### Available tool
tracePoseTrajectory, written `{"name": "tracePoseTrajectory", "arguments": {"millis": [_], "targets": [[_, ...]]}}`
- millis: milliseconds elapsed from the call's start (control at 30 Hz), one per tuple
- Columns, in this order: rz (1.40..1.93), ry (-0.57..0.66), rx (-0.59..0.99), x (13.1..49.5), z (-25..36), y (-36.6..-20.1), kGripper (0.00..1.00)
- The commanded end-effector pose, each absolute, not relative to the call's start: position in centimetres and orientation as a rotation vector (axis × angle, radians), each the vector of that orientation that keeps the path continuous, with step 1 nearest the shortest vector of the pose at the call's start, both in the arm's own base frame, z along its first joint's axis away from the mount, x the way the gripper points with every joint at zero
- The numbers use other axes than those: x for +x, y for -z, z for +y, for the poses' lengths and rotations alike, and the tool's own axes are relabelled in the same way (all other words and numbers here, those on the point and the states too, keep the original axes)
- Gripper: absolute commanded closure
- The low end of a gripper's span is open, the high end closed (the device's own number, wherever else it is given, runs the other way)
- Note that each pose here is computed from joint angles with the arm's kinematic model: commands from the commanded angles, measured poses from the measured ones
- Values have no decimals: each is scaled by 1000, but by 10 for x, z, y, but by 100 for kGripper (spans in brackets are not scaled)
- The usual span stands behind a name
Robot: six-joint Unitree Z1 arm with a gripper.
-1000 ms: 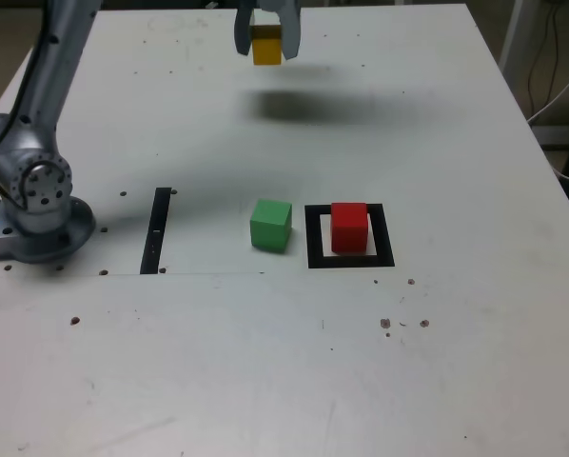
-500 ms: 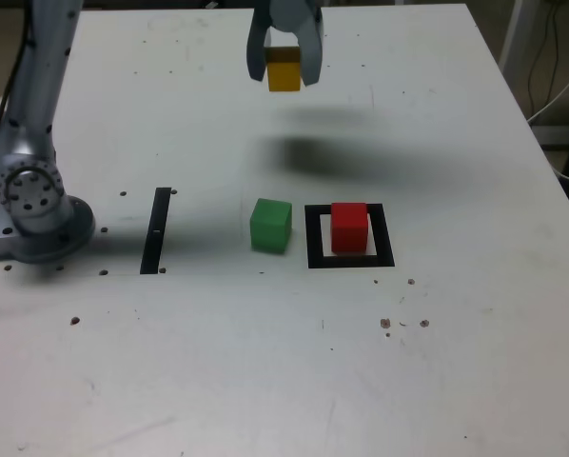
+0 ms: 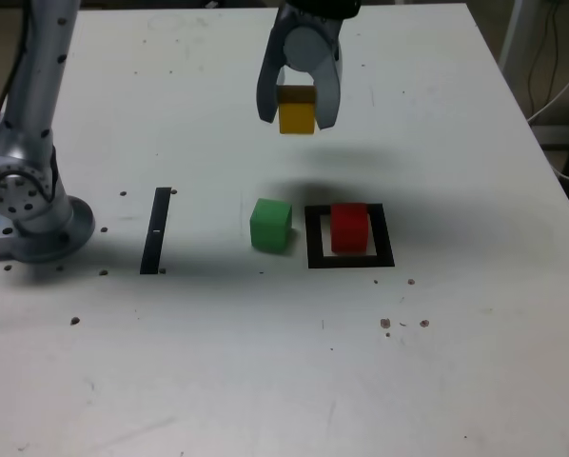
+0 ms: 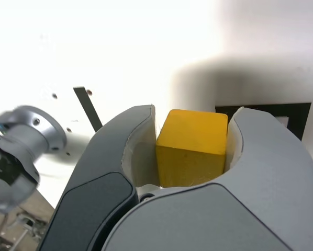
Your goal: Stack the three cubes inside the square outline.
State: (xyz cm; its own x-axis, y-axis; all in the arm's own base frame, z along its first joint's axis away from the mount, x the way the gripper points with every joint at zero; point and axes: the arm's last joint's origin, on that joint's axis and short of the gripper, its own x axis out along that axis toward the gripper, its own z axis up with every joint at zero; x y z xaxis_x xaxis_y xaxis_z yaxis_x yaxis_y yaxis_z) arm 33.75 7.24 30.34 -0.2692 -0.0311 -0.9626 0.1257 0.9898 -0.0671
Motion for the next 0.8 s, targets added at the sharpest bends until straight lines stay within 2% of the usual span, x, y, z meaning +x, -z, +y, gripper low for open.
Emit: {"name": "tracePoseTrajectory", "arguments": {"millis": [0,300,767], "targets": [[1842,161,70,338,55,-305,64],[1839,163,34,347,14,-302,64],[1854,181,-5,372,-15,-285,64]]}}
